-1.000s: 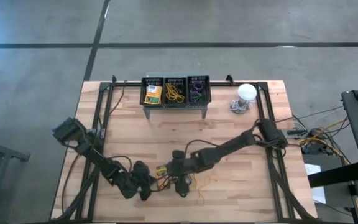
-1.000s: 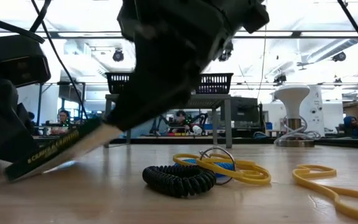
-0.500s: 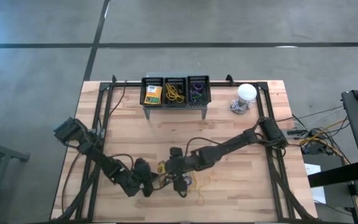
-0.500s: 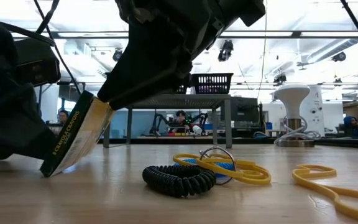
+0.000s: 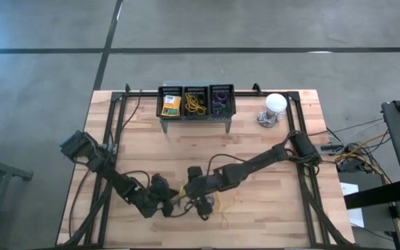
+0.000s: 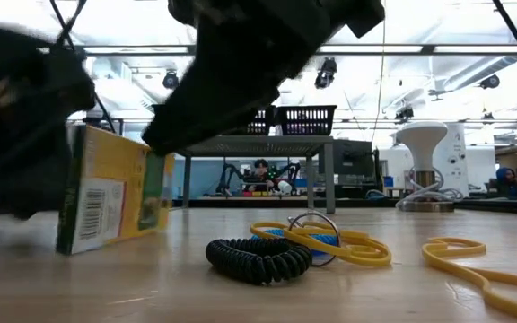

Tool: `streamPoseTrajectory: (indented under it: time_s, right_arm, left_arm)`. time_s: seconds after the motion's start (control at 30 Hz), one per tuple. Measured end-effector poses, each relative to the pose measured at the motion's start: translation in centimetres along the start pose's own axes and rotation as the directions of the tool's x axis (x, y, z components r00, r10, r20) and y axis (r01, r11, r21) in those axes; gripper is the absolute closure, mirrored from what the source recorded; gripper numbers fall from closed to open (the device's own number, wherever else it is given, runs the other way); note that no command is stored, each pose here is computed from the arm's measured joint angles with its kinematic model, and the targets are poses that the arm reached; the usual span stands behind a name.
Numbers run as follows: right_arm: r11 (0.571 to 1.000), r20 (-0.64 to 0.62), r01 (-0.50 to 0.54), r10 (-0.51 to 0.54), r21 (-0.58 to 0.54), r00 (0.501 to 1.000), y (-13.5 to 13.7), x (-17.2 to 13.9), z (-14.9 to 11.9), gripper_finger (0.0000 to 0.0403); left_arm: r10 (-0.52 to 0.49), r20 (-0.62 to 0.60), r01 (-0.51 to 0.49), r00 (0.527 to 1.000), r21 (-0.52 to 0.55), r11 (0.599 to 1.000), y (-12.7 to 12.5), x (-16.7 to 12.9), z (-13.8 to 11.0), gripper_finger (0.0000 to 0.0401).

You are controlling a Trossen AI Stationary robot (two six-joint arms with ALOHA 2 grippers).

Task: Pick & Place Office Desk Supplies
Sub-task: Put the crayon box into the left black bin

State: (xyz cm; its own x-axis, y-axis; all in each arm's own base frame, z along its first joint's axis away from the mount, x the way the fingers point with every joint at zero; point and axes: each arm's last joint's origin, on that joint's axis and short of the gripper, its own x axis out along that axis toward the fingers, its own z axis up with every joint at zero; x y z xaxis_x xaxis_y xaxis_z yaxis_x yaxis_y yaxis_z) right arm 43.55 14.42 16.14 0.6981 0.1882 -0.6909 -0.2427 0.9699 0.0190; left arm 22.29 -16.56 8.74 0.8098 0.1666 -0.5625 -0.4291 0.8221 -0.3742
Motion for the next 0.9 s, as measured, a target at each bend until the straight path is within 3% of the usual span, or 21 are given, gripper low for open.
streamPoseTrajectory:
  time_s: [0.13, 0.37, 0.47, 0.6, 0.73, 0.83, 0.9]
  right_arm:
    - [0.993, -0.036, -0.019, 0.015, -0.119, 0.999, 0.5, 0.4, -0.7, 0.0094]
    - [0.982, -0.025, -0.003, -0.001, -0.188, 1.0, 0.6, -0.3, -0.2, 0.0098]
    - [0.989, -0.058, 0.039, -0.048, -0.146, 0.997, 0.6, -1.1, -0.2, 0.0104]
    - [0.994, -0.105, 0.106, -0.105, 0.01, 0.989, -0.8, -3.0, 0.2, 0.0104]
    - [0.986, -0.131, 0.139, -0.126, 0.095, 0.983, -2.7, -2.2, -1.7, 0.0098]
    - [0.988, -0.1, 0.065, -0.051, 0.141, 0.994, -4.0, -1.1, -3.5, 0.0098]
    - [0.985, -0.013, -0.029, 0.032, 0.168, 0.999, -5.0, -0.7, -3.9, 0.0104]
  left_arm:
    - [0.003, 0.031, -0.002, 1.0, -0.015, 1.0, -0.2, 0.0, 0.3, 0.0396]
    - [-0.003, 0.007, 0.003, 1.0, -0.007, 1.0, -0.1, 0.0, 0.2, 0.0396]
    - [-0.013, -0.002, 0.013, 1.0, 0.011, 1.0, -0.2, -0.1, 0.1, 0.0396]
    - [-0.014, -0.001, 0.014, 1.0, 0.013, 1.0, -0.2, 0.0, 0.2, 0.0396]
    - [-0.017, -0.006, 0.017, 1.0, 0.016, 1.0, -0.2, -0.1, 0.1, 0.0396]
    - [-0.016, -0.006, 0.016, 1.0, 0.017, 1.0, -0.2, -0.1, 0.1, 0.0396]
    - [-0.016, -0.007, 0.016, 1.0, 0.018, 1.0, -0.2, -0.1, 0.1, 0.0396]
